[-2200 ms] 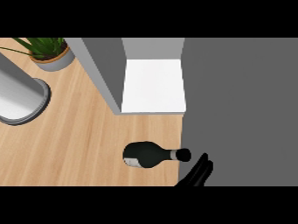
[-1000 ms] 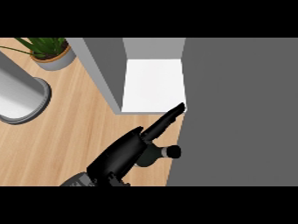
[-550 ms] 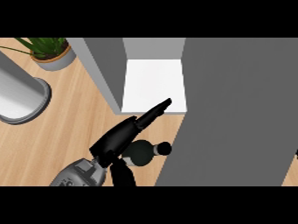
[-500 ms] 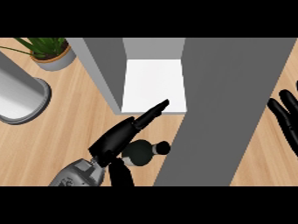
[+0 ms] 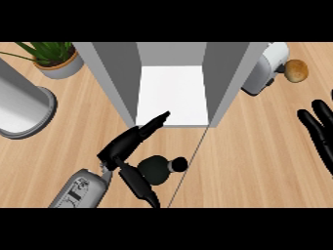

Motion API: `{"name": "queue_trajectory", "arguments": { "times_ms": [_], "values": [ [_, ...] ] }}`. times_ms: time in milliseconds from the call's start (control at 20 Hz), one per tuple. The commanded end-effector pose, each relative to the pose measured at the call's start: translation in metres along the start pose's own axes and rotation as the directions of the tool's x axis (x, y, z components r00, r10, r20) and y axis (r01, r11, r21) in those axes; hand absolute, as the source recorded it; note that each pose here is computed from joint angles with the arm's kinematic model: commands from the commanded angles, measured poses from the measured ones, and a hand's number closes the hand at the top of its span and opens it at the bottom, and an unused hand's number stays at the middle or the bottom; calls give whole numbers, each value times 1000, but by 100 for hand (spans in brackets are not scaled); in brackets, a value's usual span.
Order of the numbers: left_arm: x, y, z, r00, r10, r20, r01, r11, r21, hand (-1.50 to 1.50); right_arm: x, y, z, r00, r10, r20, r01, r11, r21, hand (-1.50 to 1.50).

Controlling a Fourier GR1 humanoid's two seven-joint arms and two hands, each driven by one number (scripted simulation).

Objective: Pick up the wine, place it into the cabinet and close the cabinet

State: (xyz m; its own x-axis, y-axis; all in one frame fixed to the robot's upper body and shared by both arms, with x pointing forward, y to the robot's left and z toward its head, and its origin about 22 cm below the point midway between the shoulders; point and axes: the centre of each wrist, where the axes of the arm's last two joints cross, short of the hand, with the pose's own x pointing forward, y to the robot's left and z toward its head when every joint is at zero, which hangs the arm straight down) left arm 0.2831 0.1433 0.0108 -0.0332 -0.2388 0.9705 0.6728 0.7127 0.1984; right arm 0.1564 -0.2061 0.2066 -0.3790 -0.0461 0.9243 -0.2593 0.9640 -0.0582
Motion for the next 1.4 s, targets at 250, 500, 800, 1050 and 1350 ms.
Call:
{"name": "queue_trajectory", "arguments": {
  "times_ms": [250, 500, 800, 1050, 1350],
  "values": [
    [-59, 17, 8, 999, 16, -44, -16, 1000, -21, -150, 9, 5, 5, 999, -34, 43, 34, 999, 4, -150],
    [-99, 9, 18, 997, 32, -67, -33, 999, -16, -150, 11, 1, 23, 999, -13, 49, 11, 999, 39, -150],
    [-115, 17, 5, 993, 74, -96, -78, 996, -38, -150, 9, 1, 15, 999, -25, 37, 24, 1000, 20, -150],
    [-125, 22, 5, 977, 193, -87, -196, 980, -31, -150, 20, -1, 18, 999, -27, 35, 26, 999, 33, -150],
    [-123, 13, -12, 977, 203, -69, -207, 977, -57, -150, 25, 4, 24, 999, -31, 27, 30, 999, 44, -150]
  ]
}}
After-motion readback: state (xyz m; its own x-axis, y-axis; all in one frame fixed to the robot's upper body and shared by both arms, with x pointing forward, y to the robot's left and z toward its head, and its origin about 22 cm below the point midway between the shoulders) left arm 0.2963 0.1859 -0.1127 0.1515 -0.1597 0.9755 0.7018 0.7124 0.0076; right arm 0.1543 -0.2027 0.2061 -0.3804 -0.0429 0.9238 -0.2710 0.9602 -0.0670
